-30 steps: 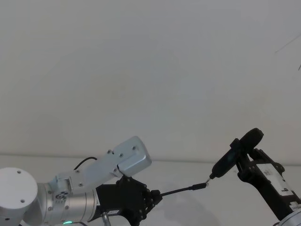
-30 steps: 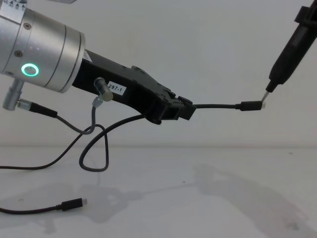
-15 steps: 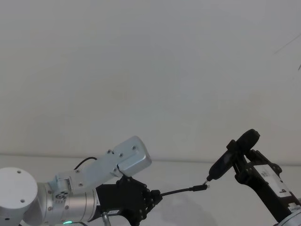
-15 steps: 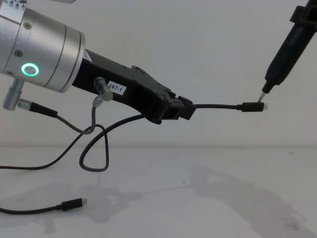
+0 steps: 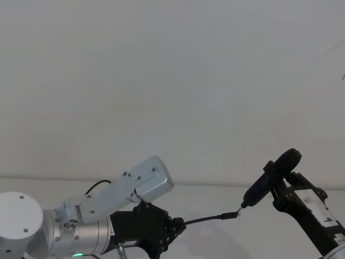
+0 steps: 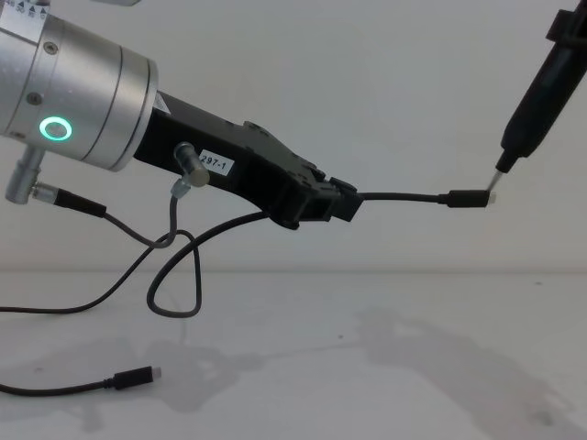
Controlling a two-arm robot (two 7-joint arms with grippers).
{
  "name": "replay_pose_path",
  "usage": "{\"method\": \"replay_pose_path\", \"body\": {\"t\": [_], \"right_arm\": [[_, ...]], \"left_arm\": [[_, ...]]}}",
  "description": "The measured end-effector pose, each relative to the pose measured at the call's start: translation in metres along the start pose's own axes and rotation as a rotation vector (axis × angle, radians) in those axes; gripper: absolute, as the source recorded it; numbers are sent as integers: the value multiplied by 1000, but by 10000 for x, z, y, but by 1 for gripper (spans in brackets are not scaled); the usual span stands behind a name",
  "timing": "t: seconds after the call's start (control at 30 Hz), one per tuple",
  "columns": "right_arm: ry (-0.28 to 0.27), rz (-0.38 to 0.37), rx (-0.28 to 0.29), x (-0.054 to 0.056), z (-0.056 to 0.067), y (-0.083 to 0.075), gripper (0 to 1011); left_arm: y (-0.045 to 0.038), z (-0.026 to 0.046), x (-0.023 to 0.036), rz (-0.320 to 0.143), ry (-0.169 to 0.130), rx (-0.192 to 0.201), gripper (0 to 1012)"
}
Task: Pick up the data cable with the one hand.
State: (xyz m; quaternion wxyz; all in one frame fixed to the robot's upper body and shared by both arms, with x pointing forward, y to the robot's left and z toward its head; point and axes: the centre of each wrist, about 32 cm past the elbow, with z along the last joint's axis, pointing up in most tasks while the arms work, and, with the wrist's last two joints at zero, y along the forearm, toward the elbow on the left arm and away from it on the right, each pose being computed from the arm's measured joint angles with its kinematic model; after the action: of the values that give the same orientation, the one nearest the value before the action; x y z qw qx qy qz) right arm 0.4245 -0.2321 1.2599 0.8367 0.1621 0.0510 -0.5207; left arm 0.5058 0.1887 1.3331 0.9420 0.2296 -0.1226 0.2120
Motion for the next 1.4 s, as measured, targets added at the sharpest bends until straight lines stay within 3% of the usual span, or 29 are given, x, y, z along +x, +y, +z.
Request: {"method": "replay_pose_path", "body": {"t": [1.4], "right_arm": [[-12,-3,-4,21,7,-23,268]], "left_arm": [[0,0,0,0,0,0,40]]}}
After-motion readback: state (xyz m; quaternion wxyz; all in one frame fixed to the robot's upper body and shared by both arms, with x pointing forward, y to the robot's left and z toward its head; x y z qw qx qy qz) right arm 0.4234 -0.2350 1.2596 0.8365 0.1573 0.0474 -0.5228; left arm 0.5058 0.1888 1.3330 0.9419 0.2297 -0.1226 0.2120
